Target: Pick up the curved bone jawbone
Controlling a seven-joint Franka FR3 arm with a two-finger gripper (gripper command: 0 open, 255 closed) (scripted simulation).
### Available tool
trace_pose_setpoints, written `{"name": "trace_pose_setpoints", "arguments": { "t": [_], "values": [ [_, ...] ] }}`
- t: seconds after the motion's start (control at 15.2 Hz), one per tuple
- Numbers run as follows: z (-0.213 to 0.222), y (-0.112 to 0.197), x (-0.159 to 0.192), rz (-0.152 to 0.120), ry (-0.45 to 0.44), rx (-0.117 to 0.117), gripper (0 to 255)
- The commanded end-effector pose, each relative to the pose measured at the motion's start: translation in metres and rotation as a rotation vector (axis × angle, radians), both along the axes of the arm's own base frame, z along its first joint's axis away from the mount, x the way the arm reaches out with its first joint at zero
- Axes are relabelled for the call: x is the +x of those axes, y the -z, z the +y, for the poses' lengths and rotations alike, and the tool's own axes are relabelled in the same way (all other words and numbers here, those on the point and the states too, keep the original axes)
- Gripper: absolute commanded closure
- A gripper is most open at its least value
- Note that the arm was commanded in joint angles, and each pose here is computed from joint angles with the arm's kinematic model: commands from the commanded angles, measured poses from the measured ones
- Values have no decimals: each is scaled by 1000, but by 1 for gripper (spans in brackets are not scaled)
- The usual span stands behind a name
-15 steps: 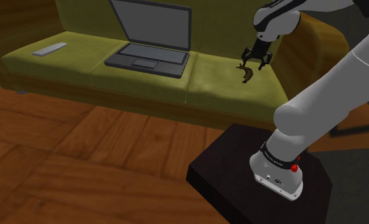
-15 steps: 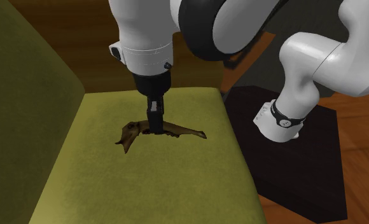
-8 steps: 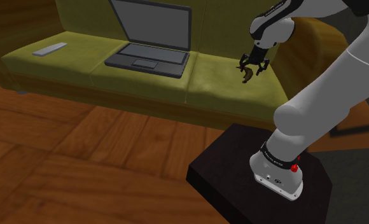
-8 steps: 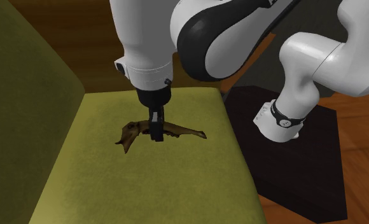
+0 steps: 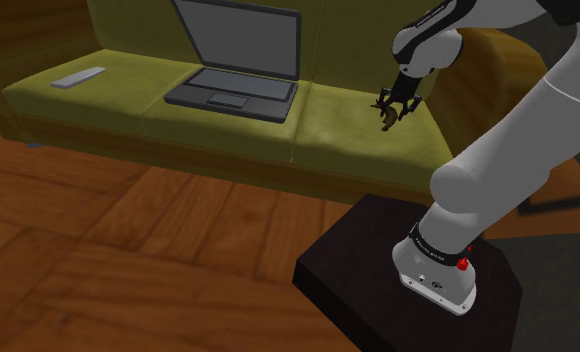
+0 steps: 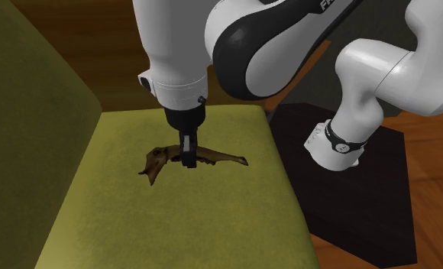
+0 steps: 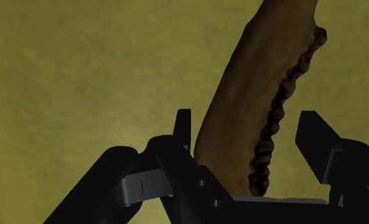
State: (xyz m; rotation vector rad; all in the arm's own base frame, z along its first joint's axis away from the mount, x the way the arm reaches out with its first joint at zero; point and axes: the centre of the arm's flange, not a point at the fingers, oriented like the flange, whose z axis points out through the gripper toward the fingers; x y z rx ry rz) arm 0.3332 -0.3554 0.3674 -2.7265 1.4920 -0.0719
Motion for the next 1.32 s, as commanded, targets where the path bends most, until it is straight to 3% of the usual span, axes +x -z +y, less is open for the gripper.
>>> {"name": "trace_pose_setpoints", "arguments": {
  "t": [0.0, 1.25],
  "values": [
    [0, 1, -1, 2, 1, 1, 255],
    [-1, -79, 0, 2, 1, 1, 255]
  ]
}}
